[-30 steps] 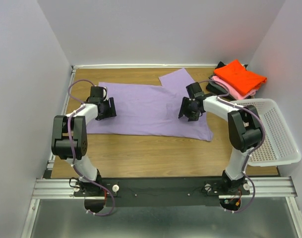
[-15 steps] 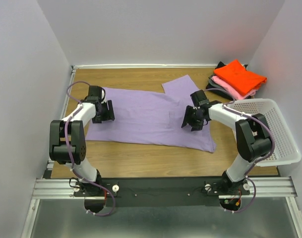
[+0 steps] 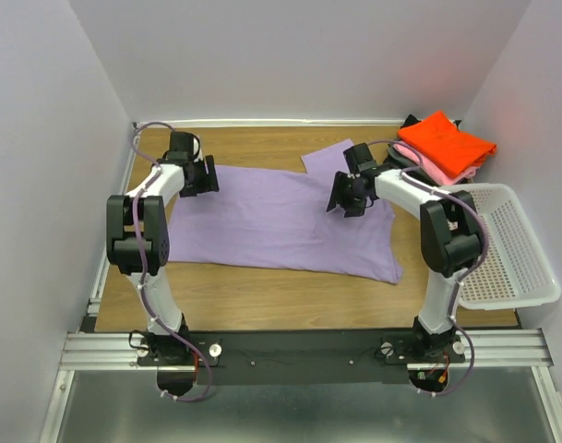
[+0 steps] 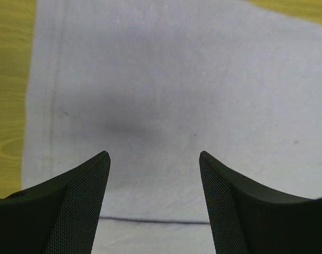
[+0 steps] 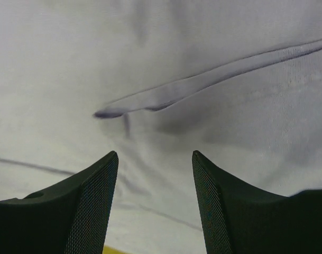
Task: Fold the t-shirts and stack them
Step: Fold the tshirt
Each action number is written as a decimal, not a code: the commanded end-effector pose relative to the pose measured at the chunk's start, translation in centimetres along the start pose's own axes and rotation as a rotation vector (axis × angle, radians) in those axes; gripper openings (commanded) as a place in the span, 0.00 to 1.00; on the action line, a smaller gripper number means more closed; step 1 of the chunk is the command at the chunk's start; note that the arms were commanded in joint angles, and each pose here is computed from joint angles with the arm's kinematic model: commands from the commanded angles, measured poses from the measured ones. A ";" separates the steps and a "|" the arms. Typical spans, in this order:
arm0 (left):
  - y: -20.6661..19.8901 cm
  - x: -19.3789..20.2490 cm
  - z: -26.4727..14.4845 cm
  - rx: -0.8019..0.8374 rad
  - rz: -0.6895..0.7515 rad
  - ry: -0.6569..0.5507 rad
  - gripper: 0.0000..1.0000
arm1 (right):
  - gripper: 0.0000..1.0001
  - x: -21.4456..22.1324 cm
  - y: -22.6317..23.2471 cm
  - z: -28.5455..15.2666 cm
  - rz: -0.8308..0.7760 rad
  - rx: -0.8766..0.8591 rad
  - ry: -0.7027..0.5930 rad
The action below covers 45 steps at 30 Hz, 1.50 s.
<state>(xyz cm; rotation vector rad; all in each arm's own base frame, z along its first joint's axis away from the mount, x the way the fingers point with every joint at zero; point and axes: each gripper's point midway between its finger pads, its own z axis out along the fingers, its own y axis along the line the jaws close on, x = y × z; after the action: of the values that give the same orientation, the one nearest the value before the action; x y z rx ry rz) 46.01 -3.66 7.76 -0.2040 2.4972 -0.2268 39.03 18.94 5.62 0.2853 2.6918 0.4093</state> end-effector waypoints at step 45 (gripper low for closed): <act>3.8 -1.2 -1.5 -0.070 -0.096 0.029 0.77 | 0.65 -1.9 -0.8 -3.6 0.017 0.022 -0.054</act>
<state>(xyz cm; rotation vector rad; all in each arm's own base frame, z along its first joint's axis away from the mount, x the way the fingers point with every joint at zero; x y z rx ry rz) 43.77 -0.16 8.05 -0.3397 2.5466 -0.2022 35.13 17.97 7.90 0.2908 2.7024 0.4478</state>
